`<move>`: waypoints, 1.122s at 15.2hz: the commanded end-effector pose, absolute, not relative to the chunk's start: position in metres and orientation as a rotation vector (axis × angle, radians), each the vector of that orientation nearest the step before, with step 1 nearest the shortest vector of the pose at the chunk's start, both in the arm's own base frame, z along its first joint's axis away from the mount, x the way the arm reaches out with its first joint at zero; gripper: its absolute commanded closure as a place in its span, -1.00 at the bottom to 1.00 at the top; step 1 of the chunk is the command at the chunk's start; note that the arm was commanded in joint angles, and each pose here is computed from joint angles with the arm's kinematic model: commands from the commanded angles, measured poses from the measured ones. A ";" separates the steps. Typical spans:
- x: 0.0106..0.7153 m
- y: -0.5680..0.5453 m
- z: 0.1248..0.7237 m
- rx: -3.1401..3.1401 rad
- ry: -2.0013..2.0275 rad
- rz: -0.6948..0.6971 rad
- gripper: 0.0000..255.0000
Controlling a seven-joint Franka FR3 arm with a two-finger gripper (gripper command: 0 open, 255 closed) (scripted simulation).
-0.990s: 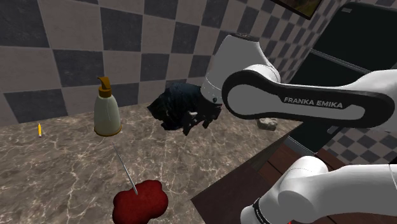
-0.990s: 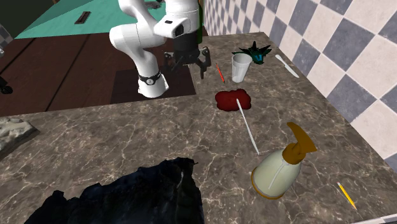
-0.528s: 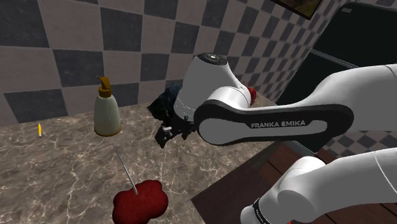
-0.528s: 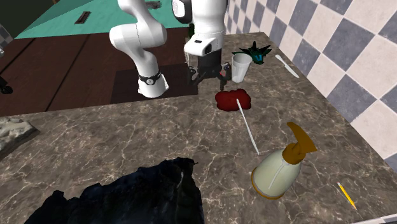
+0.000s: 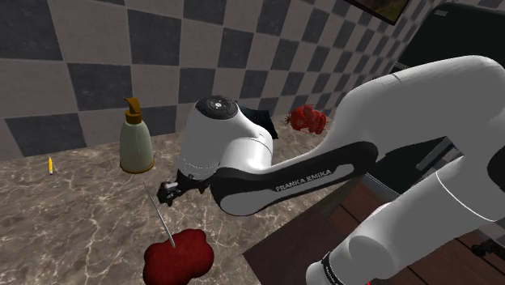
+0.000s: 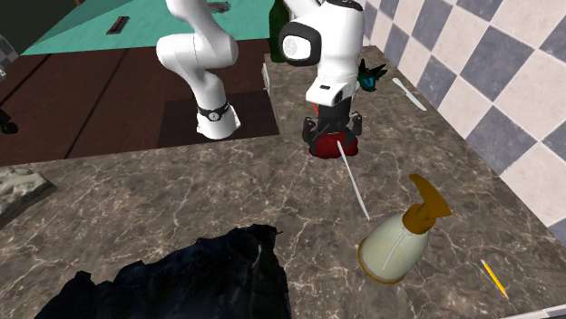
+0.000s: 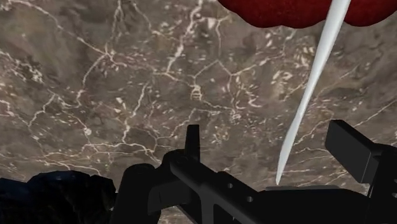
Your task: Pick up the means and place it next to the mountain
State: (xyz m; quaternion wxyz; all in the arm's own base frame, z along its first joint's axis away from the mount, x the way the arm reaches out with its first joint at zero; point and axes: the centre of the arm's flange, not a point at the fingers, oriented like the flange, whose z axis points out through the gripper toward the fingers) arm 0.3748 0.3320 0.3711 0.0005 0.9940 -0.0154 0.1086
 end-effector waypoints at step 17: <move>0.404 0.395 0.288 3.111 -0.056 0.404 -1.00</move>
